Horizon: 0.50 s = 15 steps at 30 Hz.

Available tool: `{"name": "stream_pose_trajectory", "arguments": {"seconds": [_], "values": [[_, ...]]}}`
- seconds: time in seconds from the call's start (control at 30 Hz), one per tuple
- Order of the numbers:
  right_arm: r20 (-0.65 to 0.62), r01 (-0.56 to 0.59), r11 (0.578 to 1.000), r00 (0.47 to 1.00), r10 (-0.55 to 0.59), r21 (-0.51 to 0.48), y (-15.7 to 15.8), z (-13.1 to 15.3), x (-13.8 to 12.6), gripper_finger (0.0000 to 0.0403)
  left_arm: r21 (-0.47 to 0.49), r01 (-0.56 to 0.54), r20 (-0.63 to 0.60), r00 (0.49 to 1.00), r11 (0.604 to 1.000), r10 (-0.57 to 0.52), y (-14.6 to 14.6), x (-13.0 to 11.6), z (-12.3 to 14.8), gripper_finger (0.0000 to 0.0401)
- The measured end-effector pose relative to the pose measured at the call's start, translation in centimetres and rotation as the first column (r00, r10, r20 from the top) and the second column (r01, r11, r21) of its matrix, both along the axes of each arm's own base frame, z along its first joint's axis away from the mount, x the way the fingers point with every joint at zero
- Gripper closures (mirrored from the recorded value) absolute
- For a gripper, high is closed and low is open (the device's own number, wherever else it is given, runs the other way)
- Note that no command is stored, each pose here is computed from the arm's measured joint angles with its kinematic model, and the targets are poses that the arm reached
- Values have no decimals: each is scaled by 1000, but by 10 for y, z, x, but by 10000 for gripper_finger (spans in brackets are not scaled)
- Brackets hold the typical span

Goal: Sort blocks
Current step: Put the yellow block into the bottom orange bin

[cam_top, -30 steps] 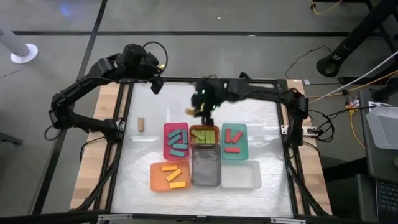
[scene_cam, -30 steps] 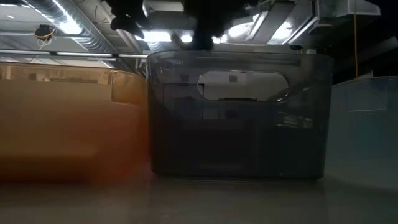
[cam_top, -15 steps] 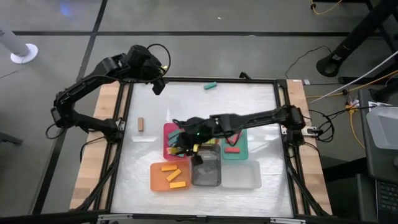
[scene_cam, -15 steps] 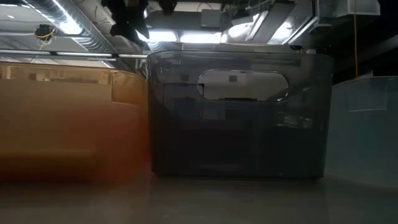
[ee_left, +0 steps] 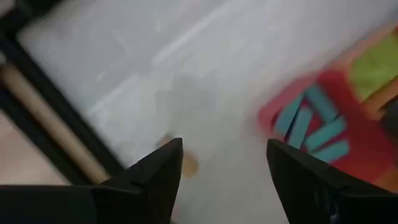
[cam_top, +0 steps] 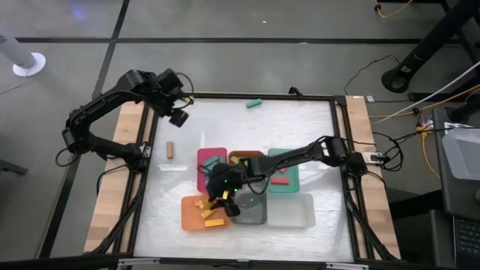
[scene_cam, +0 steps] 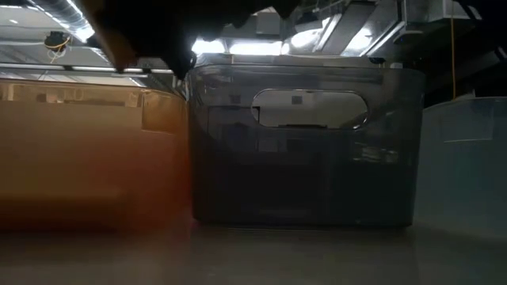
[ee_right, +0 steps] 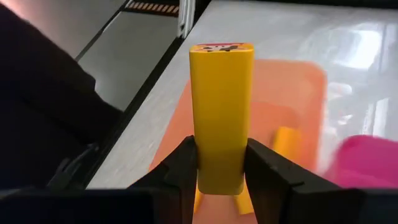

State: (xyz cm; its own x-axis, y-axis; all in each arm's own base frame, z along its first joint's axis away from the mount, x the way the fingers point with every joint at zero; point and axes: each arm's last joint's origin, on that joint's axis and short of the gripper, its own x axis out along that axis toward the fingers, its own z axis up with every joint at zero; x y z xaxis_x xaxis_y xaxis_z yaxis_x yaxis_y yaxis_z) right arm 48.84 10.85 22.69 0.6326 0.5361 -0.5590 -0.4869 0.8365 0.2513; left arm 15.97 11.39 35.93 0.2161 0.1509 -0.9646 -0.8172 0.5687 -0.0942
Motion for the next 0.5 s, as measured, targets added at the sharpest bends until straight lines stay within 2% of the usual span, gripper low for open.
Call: {"name": "stream_pose_trajectory", "arguments": {"seconds": [0.13,0.23,0.5], "values": [[-26,-11,1000,1000,11,1,8,-11,1,287,-63,-14,-105,994,998,8,-5,-7,-13,180],[-37,7,1000,999,-6,17,7,-11,2,287,-97,-72,-152,987,993,57,-8,-8,-27,180],[-47,25,999,999,-24,22,3,-12,2,276,-167,-164,-278,954,972,114,-12,-10,-88,180]]}}
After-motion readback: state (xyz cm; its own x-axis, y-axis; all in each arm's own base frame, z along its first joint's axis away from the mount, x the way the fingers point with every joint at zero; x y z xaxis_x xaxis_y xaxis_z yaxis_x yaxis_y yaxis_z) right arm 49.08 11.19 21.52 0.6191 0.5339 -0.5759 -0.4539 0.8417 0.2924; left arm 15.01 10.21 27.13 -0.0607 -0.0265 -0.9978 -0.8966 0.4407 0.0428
